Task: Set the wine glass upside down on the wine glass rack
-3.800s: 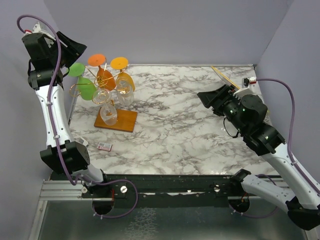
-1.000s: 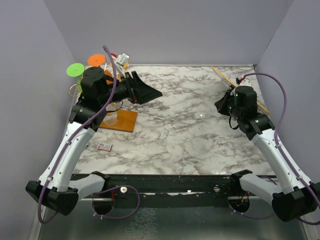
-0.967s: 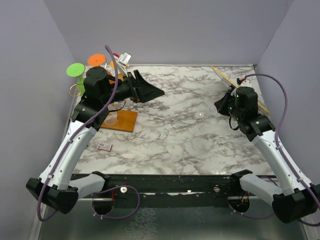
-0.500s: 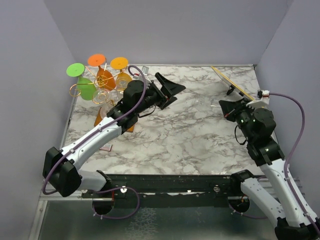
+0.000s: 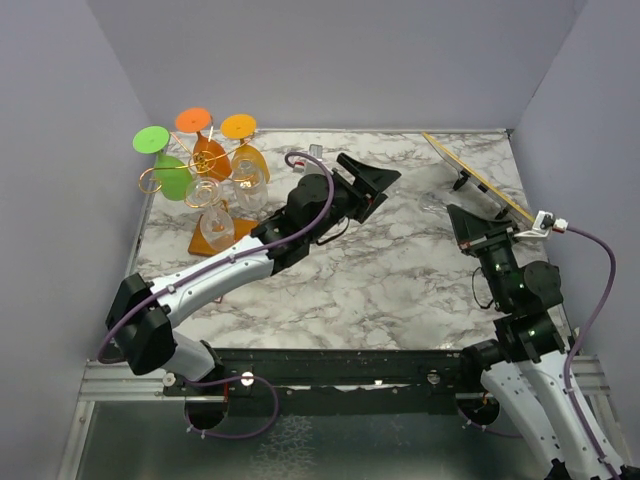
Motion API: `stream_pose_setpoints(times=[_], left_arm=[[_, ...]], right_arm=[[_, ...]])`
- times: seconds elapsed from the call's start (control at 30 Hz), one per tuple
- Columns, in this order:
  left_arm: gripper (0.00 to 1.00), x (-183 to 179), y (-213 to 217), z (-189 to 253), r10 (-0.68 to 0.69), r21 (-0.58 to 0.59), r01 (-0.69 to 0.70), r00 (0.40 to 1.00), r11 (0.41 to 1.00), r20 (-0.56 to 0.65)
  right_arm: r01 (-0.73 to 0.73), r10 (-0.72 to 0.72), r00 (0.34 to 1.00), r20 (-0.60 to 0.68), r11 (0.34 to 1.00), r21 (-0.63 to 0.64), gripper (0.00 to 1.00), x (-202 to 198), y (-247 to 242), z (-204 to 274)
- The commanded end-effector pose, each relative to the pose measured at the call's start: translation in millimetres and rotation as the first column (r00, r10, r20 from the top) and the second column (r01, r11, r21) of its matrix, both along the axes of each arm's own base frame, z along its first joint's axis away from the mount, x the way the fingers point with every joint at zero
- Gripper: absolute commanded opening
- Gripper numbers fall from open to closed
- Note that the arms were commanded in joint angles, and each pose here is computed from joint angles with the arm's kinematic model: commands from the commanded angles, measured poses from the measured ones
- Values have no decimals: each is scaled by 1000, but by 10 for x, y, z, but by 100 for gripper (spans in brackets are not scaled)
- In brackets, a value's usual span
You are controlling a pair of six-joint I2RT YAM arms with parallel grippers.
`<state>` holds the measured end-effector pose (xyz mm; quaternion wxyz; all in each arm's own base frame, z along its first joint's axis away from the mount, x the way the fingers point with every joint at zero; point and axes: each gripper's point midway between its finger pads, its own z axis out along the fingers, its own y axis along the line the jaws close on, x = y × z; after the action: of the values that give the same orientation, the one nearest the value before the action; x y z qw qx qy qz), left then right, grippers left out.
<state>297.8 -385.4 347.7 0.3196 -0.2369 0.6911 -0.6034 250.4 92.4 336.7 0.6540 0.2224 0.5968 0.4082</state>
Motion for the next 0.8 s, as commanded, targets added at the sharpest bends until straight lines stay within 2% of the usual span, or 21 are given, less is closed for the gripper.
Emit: stream_pose_setpoints(times=[0.0,0.4,0.47,0.67,0.77], left_arm=[[75,133,-55,298,121,-88,-120,993,989,4],[76,72,-368,217,165,-41,-163,986,986,37],[70,93,-371,241,183,-33,-181,982,983,52],[45,160,-348,323,232,-29,-231,969,973,87],[41,184,-367,375,238,-29,-236,966,971,104]], right_arm=[[-43,20,988,154,988,150,1,-142,-15,411],[-135,58,966,251,944,300,1,-268,-1,549],[-145,65,965,255,941,307,1,-281,8,560],[-161,76,961,265,935,317,1,-304,19,584],[-174,83,958,273,929,328,1,-315,26,595]])
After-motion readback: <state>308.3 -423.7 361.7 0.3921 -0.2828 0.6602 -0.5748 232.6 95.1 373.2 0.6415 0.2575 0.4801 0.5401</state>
